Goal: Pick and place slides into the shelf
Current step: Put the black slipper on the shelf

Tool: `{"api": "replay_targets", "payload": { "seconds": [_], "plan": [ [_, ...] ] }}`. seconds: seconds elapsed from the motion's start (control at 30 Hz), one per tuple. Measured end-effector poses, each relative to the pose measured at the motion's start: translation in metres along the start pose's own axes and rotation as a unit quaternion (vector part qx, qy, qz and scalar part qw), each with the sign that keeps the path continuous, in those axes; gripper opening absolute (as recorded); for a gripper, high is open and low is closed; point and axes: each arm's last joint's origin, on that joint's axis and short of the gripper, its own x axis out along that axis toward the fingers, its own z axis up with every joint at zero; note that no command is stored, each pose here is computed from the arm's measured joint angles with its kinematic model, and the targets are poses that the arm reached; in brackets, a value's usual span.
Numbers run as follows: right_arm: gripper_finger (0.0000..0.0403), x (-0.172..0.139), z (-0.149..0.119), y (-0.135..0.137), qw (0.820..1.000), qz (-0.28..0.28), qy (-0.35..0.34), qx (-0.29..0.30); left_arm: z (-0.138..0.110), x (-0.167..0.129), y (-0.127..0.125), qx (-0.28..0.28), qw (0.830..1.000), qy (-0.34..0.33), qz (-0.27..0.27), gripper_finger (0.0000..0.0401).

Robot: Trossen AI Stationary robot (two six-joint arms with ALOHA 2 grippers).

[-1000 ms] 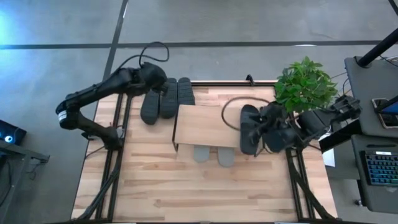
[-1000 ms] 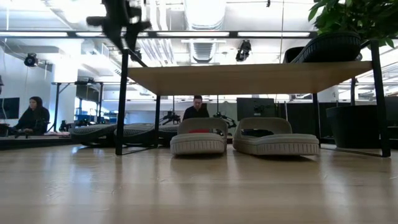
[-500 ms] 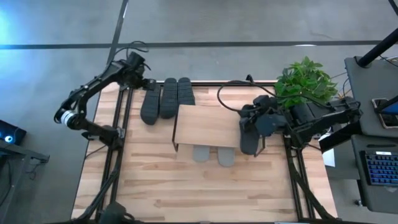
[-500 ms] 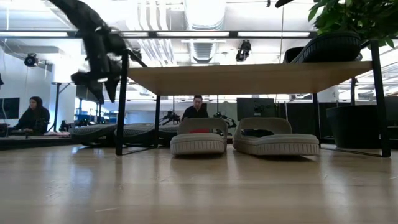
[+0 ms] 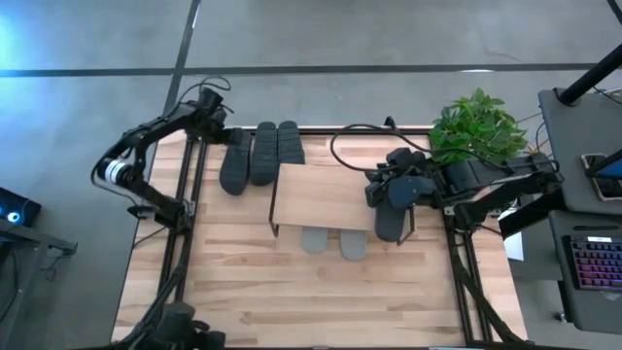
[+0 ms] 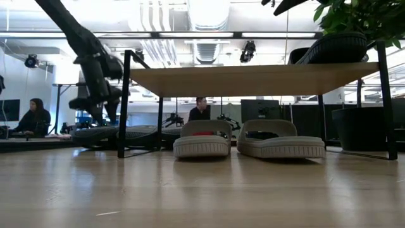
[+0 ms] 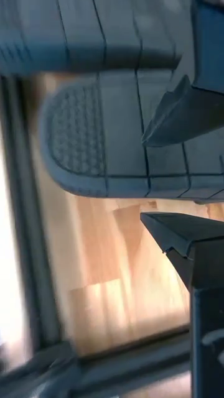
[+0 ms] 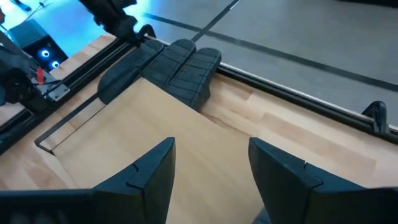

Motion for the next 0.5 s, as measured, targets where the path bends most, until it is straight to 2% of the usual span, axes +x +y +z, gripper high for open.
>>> {"api": "replay_targets", "payload": {
  "seconds": [0.3,0.5],
  "plan": [
    [0.0194,0.003,-0.002,0.004,1.0,0.012,0.014,0.006,0.006,0.028,0.002,-0.018,0.999,0.03,-0.015,0.0167],
    [0.0194,0.004,-0.002,0.004,1.0,0.011,0.018,0.007,0.007,0.033,0.005,-0.029,0.995,0.048,-0.08,0.0167]
  ]
}}
